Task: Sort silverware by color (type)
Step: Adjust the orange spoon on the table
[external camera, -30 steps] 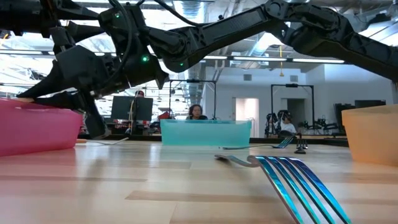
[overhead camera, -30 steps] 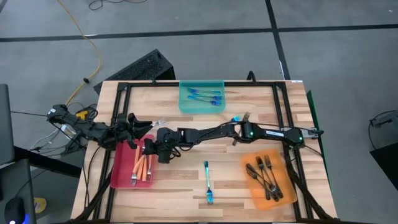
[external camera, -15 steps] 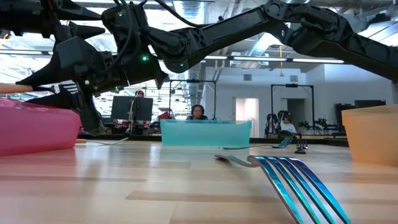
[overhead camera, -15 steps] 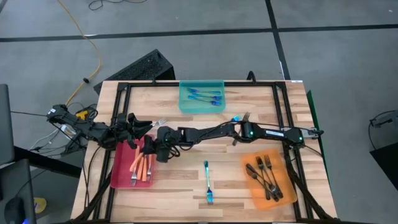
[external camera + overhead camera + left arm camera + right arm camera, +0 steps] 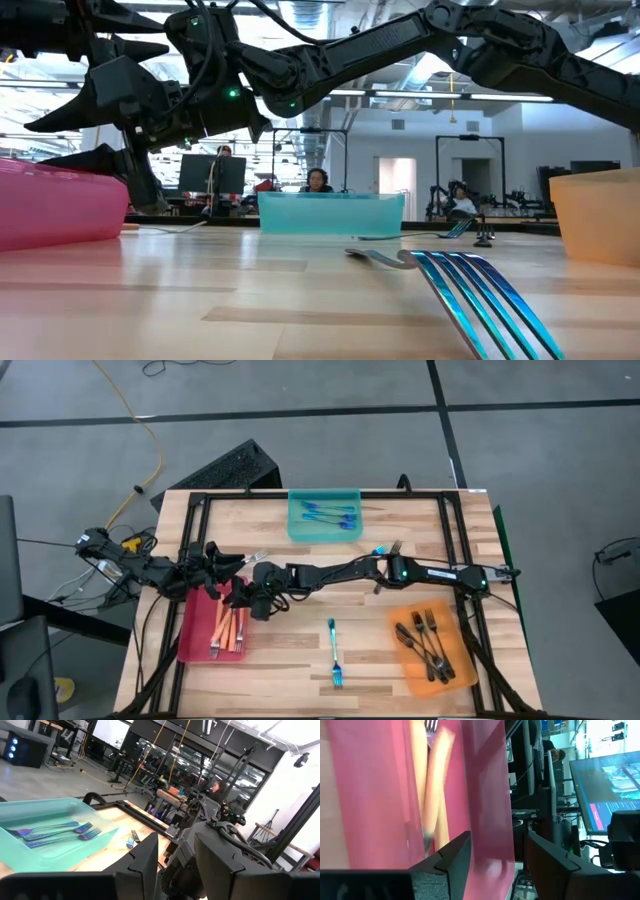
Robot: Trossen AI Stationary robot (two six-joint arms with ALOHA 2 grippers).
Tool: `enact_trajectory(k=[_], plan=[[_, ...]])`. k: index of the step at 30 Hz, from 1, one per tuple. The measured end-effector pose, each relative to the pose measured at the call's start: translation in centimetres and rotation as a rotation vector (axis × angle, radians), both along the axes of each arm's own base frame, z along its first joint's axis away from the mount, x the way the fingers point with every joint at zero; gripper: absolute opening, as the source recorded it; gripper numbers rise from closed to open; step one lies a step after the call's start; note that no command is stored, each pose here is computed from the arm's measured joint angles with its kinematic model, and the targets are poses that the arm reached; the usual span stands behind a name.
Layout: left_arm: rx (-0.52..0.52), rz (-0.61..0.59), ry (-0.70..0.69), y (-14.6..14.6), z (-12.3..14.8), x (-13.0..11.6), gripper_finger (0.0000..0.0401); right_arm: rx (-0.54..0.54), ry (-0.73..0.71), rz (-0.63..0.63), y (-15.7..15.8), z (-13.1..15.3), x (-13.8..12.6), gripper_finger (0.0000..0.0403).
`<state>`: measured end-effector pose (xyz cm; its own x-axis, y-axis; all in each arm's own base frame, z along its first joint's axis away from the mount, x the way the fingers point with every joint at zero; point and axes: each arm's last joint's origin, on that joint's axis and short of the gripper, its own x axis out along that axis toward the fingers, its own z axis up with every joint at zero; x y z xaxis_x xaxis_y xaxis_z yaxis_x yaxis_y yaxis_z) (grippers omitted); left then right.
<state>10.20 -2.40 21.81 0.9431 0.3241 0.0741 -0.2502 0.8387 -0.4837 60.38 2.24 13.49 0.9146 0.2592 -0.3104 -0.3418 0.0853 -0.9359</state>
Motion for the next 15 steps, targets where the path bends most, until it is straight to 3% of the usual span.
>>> enact_trajectory(k=[10, 15], plan=[[-0.001, 0.000, 0.000, 0.0, 0.0, 0.0, 0.0112, -0.009, -0.081, -0.058, 0.9, 0.5, 0.2, 0.0205], [-0.015, -0.005, -0.015, 0.0, 0.1, 0.0, 0.0112, 0.093, -0.100, -0.189, 1.9, 1.0, 0.3, 0.0205]])
